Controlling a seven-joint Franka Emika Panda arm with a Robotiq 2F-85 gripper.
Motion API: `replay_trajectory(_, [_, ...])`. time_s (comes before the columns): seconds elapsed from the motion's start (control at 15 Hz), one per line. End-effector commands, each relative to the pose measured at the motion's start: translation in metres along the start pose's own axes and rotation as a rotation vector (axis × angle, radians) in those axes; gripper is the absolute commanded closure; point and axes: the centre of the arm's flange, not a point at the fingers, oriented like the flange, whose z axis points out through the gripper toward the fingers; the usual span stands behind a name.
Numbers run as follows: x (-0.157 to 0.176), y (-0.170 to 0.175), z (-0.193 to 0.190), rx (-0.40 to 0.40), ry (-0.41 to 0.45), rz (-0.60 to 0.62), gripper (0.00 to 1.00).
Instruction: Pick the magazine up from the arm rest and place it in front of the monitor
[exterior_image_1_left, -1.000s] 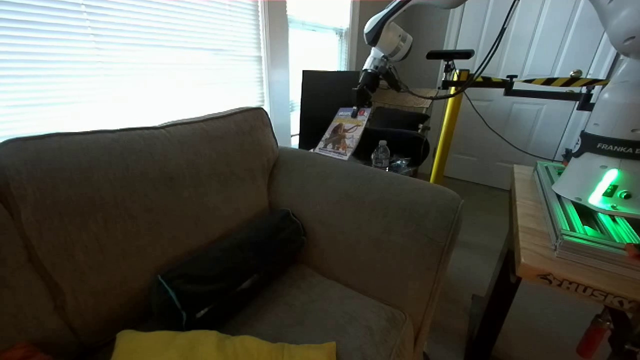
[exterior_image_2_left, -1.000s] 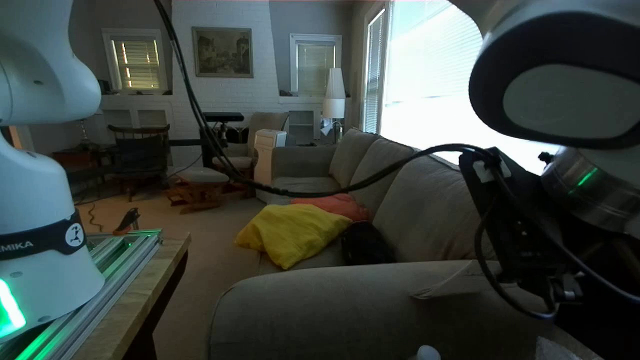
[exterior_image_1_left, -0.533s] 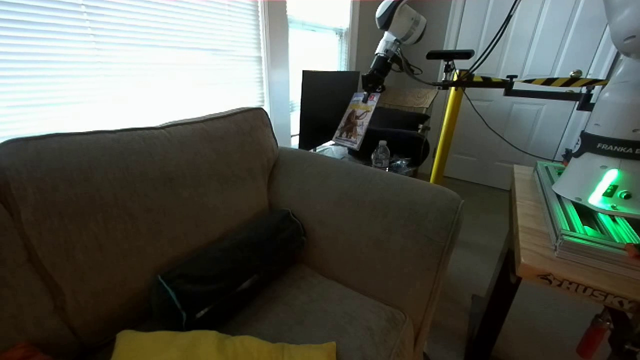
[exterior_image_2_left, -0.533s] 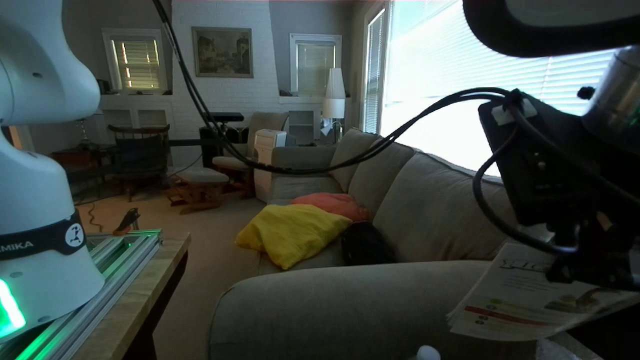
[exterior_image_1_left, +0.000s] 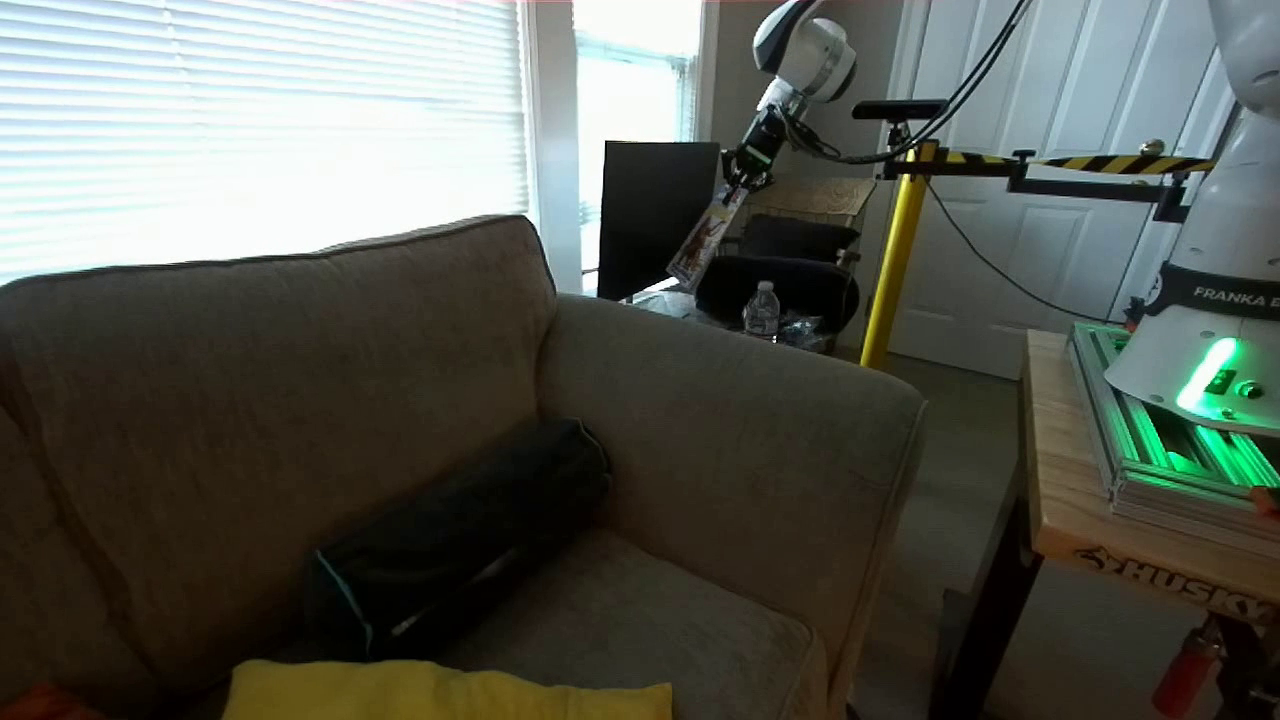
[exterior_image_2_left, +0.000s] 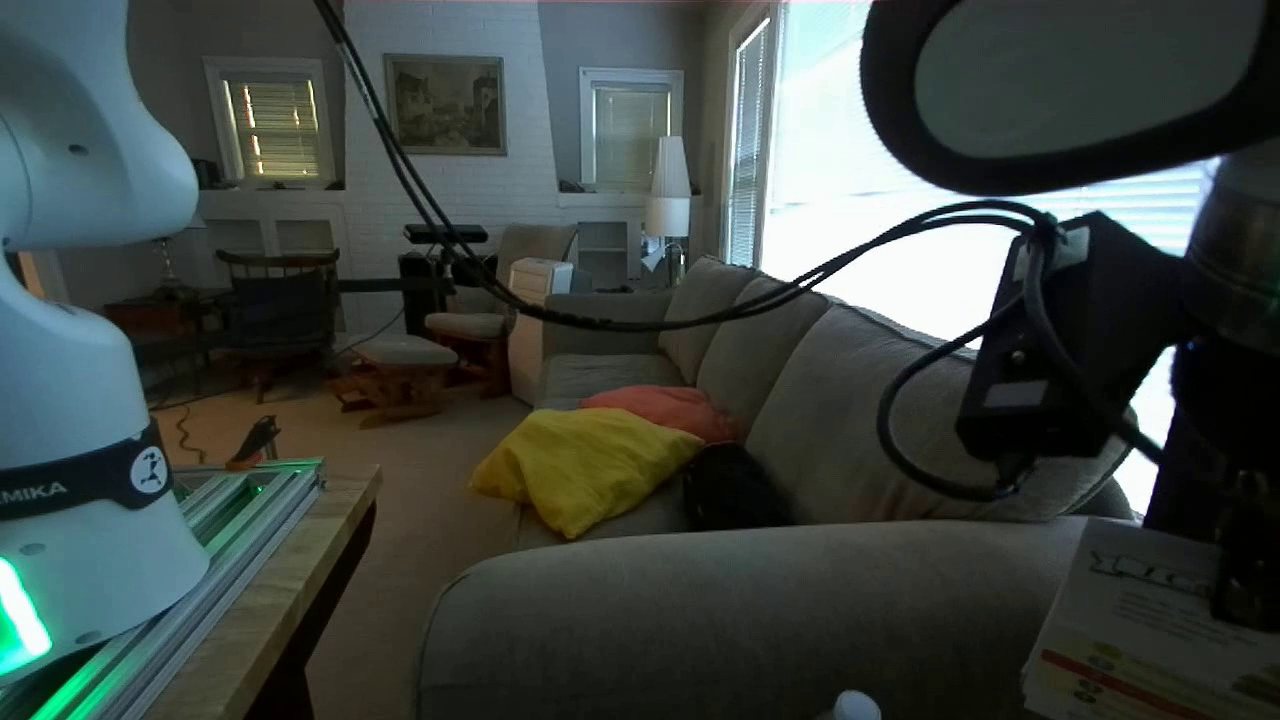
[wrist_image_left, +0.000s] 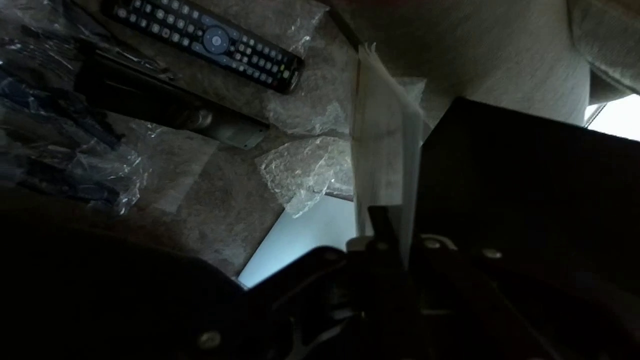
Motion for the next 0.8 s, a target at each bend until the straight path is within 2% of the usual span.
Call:
replay_trajectory(0.0, [-0.023,0.026,0.002,0.018,0.098,0.17,0.99])
replay_trajectory(0.27, [-0.033,0.059,0.025,0.067,0.193,0.348,0.99])
replay_trajectory(0.53, [-0.051,0.078,0.053,0.16,0.244,0.543,0.99])
replay_trajectory(0.73, [-0.058,0.084,0.072,0.226,0.261,0.604,0.99])
